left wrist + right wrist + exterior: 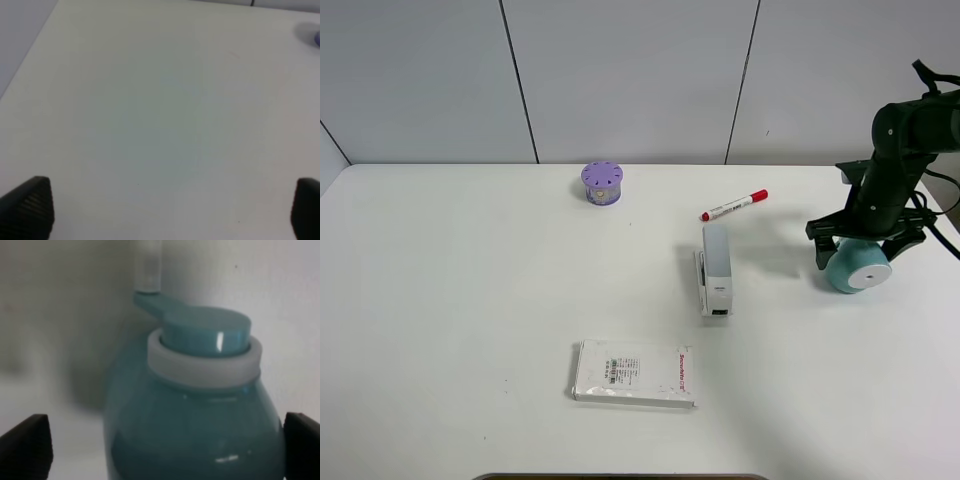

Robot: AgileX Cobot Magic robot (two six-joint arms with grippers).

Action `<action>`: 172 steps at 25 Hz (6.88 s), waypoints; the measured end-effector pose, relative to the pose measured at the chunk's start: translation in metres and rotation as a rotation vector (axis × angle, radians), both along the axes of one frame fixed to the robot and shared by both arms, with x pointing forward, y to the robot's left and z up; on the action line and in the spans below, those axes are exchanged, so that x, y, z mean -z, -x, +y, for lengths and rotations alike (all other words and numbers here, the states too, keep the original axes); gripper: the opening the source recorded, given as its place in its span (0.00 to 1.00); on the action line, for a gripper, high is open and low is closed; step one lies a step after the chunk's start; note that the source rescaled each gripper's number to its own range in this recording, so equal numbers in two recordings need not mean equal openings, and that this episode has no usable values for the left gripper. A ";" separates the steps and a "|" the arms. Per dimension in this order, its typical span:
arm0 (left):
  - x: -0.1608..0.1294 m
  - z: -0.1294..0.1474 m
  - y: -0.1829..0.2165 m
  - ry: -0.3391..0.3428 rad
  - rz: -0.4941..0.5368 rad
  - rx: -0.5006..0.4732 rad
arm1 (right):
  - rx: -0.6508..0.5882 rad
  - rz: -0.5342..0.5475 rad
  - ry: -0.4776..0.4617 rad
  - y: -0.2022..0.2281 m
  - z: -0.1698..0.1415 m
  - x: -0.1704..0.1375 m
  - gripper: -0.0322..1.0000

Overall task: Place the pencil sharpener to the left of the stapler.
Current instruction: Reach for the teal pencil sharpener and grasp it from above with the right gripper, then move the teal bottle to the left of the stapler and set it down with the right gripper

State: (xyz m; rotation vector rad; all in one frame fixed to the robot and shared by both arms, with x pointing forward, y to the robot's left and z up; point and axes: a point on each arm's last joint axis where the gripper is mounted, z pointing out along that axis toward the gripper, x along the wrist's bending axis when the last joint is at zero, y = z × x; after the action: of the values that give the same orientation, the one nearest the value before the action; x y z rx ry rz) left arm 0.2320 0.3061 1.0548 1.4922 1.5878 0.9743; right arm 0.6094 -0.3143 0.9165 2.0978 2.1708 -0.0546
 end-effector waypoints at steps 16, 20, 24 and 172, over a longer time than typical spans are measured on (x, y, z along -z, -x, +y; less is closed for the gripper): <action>0.000 0.000 0.000 0.000 0.000 0.000 | 0.094 -0.028 -0.075 -0.001 -0.022 0.000 1.00; 0.000 0.000 0.000 0.000 0.000 0.000 | 0.088 -0.040 -0.093 -0.002 -0.021 0.000 1.00; 0.000 0.000 0.000 0.000 0.000 0.000 | 0.088 -0.046 -0.094 -0.002 -0.020 0.000 1.00; 0.000 0.000 0.000 0.000 0.000 0.000 | -0.560 0.062 -0.295 0.020 0.286 -0.015 0.03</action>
State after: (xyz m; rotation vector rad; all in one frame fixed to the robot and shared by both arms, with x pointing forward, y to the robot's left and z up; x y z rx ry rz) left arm 0.2320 0.3061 1.0548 1.4922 1.5878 0.9743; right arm 0.5889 -0.0285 0.9311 1.5339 2.8642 0.2704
